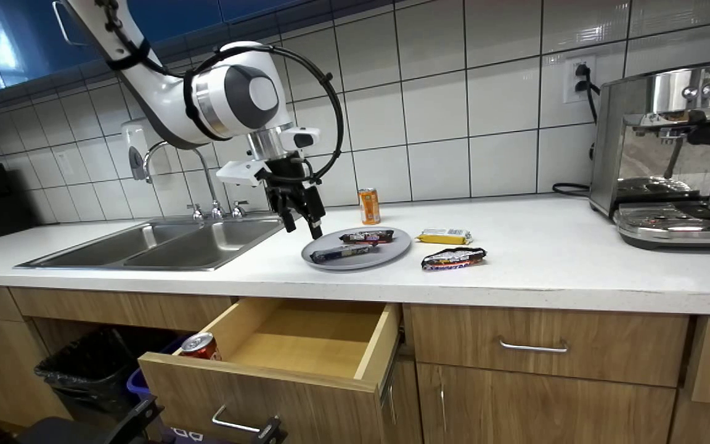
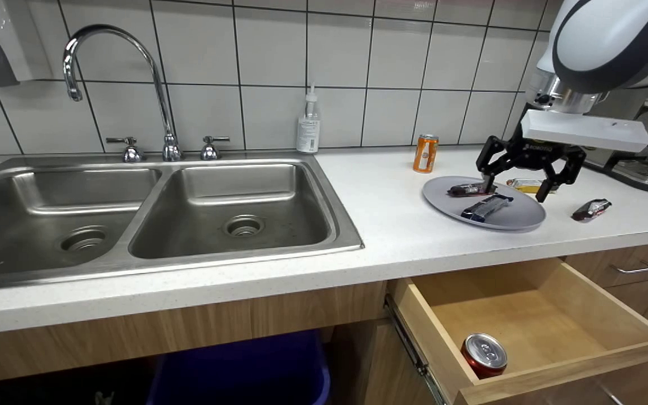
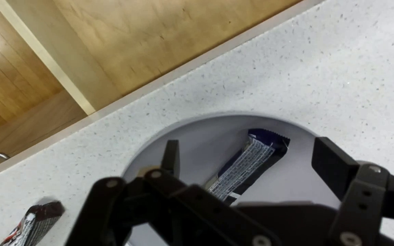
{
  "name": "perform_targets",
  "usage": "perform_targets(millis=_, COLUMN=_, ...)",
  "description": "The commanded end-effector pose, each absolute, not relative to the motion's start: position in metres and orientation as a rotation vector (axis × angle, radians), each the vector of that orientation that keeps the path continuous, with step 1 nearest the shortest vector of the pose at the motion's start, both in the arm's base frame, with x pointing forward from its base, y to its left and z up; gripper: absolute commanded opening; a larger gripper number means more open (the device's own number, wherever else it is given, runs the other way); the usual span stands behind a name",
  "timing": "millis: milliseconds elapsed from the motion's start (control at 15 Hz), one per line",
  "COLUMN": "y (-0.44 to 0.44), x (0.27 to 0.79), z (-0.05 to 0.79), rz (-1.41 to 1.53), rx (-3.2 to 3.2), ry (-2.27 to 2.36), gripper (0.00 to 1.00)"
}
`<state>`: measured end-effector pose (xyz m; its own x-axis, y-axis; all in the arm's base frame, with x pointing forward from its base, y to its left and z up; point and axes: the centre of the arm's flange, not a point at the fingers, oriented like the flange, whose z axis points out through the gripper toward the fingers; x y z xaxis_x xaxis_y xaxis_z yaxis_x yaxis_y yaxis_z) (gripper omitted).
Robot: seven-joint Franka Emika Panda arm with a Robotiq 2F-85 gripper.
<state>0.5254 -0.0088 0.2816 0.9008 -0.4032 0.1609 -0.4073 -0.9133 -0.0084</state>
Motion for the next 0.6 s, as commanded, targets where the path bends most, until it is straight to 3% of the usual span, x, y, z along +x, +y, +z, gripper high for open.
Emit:
perform_targets(millis=0, y=-0.012, x=0.552, z=0.277, rz=0.265, rx=3.013, ry=-0.786, gripper=1.0)
perform_targets(millis=533, y=-0.021, x=0.583, z=0.267, rz=0.233, rx=2.995, ry=-0.927, gripper=1.0)
